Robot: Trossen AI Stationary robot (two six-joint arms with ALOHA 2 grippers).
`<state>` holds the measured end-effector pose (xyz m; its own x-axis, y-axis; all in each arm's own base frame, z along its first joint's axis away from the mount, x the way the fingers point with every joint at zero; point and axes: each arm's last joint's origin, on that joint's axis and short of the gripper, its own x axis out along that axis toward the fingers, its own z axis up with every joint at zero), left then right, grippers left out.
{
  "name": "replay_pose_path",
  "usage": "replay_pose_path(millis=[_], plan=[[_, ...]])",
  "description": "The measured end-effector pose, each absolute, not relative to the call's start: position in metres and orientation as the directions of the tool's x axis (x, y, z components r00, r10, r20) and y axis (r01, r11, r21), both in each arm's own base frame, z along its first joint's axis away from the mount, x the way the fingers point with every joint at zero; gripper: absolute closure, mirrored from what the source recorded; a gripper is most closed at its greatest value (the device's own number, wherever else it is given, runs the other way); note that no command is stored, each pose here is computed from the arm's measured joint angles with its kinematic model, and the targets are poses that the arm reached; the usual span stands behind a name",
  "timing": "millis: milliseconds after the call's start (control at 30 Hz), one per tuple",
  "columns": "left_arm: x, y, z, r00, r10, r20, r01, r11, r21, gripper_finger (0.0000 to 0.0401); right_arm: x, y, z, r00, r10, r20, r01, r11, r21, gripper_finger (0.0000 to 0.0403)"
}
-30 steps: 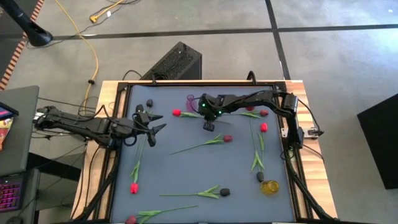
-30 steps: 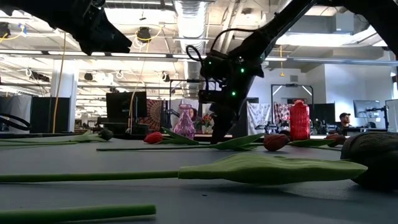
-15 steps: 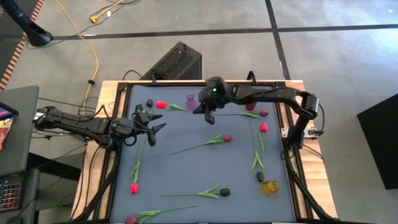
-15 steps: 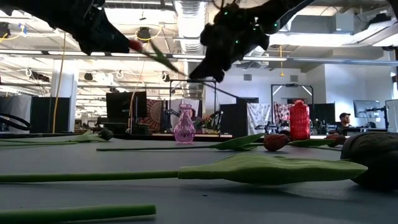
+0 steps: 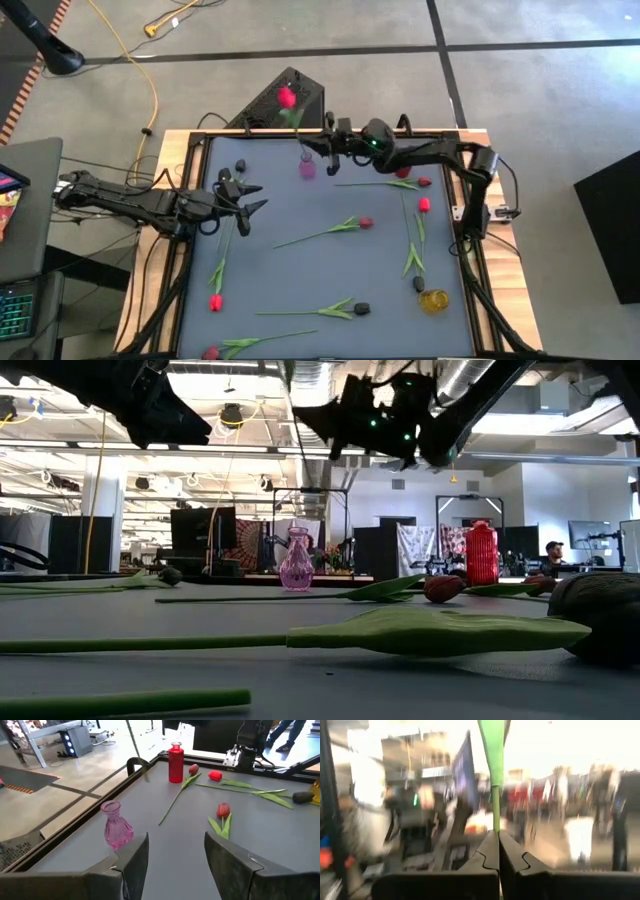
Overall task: Sort flowers into vase by color
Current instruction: Put the middle pink flower into the purple vase
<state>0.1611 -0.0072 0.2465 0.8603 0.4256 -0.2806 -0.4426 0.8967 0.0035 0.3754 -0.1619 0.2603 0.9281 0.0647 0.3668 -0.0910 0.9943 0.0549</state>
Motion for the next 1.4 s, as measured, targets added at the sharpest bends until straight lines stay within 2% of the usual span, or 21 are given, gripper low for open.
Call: replay_pose_path(millis=[100, 300, 433, 833, 1300, 1400], plan=[[0.161, -0.007, 0.246, 0.861, 0.424, -0.281, -0.441, 0.897, 0.0, 0.0218, 0.379, -0.166, 0.246, 0.898, 0.011, 0.439, -0.035, 0.998, 0.047, 0.0386], [0.161, -0.007, 0.247, 0.861, 0.424, -0.281, -0.444, 0.896, -0.006, 0.0218, 0.387, -0.185, 0.231, 0.875, -0.072, 0.478, 0.047, 0.997, 0.064, 0.0386], [0.161, -0.007, 0.247, 0.859, 0.428, -0.28, -0.447, 0.894, -0.005, 0.0218, 0.396, -0.192, 0.217, 0.881, -0.104, 0.462, 0.089, 0.995, 0.054, 0.0386], [0.161, -0.007, 0.246, 0.857, 0.432, -0.281, -0.447, 0.894, 0.012, 0.0218, 0.401, -0.197, 0.212, 0.89, -0.123, 0.439, 0.124, 0.992, 0.028, 0.0386], [0.16, -0.007, 0.245, 0.852, 0.434, -0.293, -0.45, 0.893, 0.015, 0.0218, 0.404, -0.2, 0.204, 0.925, -0.144, 0.353, 0.13, 0.99, 0.062, 0.0385], [0.16, -0.007, 0.245, 0.852, 0.434, -0.293, -0.45, 0.893, 0.015, 0.0218, 0.404, -0.2, 0.204, 0.926, -0.144, 0.35, 0.119, 0.989, 0.092, 0.036]])
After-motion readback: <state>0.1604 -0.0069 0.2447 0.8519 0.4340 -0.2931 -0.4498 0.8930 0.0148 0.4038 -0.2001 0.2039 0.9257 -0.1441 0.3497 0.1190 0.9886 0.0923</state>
